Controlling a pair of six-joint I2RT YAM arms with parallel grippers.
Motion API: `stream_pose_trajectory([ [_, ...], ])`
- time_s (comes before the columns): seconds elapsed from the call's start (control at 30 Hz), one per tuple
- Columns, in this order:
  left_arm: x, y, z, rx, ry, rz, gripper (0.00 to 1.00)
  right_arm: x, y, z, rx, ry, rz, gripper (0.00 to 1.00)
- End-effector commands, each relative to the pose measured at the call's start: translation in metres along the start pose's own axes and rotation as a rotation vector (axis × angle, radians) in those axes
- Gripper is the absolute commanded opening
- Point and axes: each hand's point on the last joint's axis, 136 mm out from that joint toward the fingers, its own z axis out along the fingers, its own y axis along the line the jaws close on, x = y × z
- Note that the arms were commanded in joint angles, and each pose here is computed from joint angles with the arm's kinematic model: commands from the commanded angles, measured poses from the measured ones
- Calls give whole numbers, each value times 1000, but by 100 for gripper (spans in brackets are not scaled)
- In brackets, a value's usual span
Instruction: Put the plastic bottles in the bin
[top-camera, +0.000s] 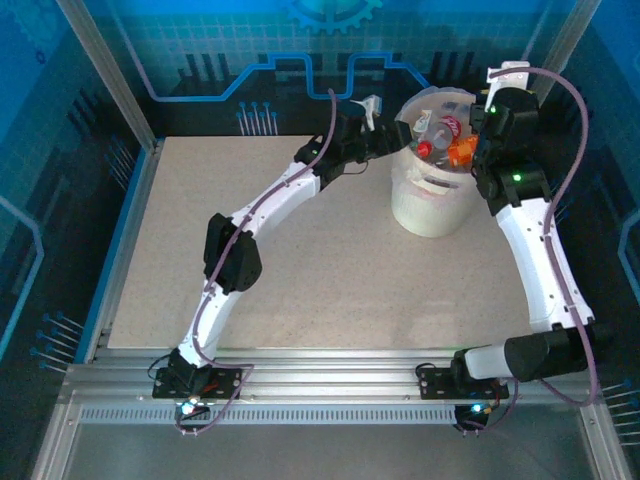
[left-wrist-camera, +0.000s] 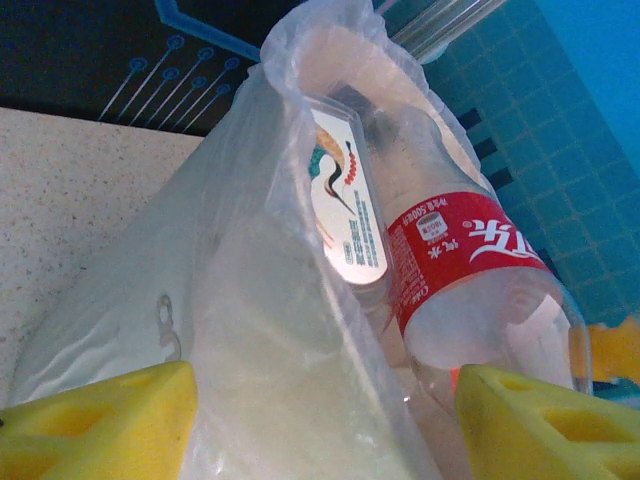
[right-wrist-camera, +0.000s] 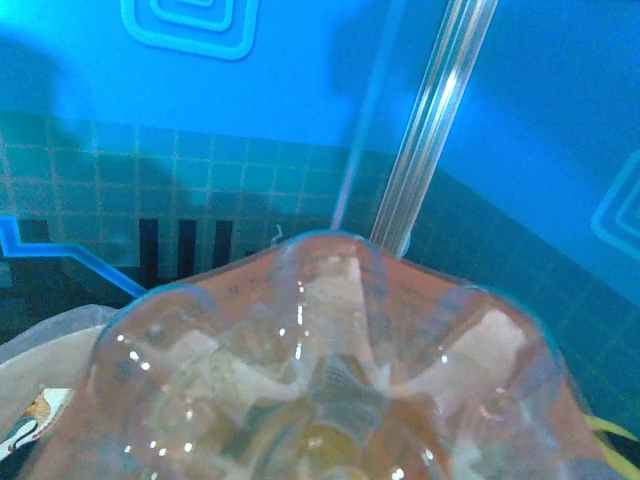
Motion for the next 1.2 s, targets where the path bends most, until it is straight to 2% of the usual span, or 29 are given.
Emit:
stream_pose_trajectory([
  [0.0,6,21,10,-54,22,9,67,-8,-6,6,66,-38,9,35],
  [0.17,0,25,12,-56,11,10,56,-4,-12,7,114,-8,-11,35],
  [0.37,-15,27,9,-60,-24,22,52,9,-7,-1,84,20,-20,38],
  [0.77,-38,45,5,-84,-49,2,50,38,13,-21,1,5,20,42],
  [1.0,-50,50,-1,-86,-66,-17,50,57,21,-22,-21,96,72,40],
  [1.17,-49,47,-6,-83,-50,-14,51,77,12,-8,95,197,1,39],
])
